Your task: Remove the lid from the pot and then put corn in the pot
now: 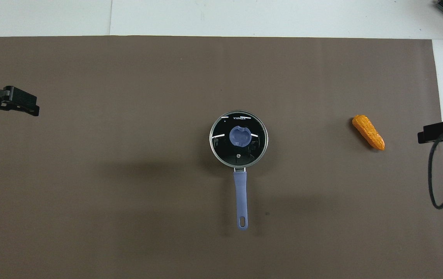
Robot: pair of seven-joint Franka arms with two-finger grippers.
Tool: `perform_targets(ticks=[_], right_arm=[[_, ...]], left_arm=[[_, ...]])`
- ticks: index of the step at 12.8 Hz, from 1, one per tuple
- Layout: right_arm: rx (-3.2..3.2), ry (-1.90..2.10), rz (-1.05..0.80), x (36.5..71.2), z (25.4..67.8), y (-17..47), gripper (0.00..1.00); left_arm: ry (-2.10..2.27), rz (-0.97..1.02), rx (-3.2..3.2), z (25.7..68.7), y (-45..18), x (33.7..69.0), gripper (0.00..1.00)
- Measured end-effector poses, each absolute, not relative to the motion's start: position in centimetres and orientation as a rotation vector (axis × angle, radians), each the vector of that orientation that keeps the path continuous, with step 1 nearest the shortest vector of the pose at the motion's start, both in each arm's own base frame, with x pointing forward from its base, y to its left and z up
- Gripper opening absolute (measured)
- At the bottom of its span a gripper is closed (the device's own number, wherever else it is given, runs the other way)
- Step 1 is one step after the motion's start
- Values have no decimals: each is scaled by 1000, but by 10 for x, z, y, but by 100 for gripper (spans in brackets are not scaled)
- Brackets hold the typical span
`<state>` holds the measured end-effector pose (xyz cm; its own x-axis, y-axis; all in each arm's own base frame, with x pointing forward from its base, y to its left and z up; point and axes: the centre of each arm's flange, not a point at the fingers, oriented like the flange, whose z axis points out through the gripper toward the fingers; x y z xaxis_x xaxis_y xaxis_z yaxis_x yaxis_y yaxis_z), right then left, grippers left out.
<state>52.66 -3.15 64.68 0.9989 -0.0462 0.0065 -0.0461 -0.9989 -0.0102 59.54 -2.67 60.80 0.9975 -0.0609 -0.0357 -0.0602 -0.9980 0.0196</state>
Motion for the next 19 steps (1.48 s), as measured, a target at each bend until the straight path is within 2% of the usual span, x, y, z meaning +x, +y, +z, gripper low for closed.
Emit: perform_targets(ticks=[13, 19], right_arm=[[-3129, 41, -4, 521, 646, -32, 100], [-3131, 38, -13, 522, 646, -32, 100]], left_arm=[[-114, -74, 3118, 603, -35, 592, 100], [-191, -83, 3114, 570, -67, 592, 100]])
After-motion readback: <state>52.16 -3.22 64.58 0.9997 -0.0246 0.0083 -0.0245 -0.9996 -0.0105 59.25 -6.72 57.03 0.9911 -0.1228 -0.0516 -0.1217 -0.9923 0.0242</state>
